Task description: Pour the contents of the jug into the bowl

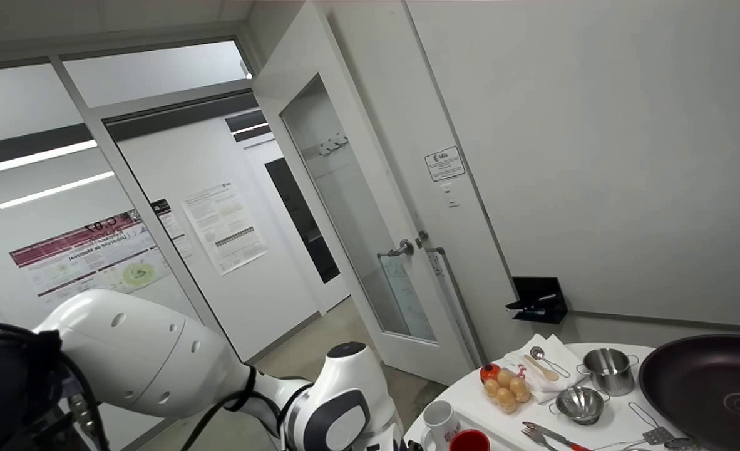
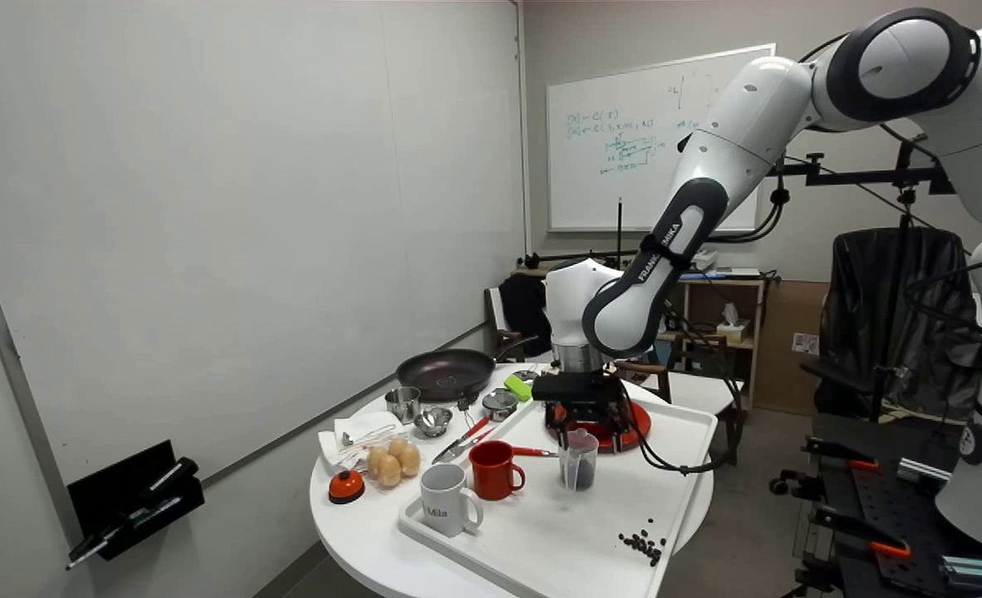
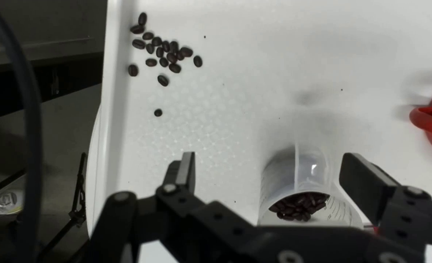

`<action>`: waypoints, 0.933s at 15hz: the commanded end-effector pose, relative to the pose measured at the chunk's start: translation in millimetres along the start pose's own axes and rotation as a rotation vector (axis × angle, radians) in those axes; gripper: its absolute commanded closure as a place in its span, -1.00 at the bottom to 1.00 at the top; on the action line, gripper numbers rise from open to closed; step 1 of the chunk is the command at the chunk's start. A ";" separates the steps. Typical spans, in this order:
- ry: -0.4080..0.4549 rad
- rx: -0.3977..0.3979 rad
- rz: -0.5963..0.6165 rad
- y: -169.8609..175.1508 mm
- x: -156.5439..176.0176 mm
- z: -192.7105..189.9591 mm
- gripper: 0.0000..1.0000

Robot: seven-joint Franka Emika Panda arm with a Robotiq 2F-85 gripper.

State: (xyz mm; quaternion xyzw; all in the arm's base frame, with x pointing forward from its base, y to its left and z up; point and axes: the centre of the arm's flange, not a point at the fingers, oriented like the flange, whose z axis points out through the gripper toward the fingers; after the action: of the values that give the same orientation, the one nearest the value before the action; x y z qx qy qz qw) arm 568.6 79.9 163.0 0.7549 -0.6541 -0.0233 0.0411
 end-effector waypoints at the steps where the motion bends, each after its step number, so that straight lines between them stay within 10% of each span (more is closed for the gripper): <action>1: 0.001 -0.002 0.012 -1.0 6.0 1.9 -1.00; 14: 0.046 0.015 0.030 -18.9 21.7 37.3 -1.00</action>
State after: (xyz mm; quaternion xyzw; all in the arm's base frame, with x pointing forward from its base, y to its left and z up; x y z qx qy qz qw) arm 573.7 66.0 139.5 0.7497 -0.6601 -0.0086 0.0454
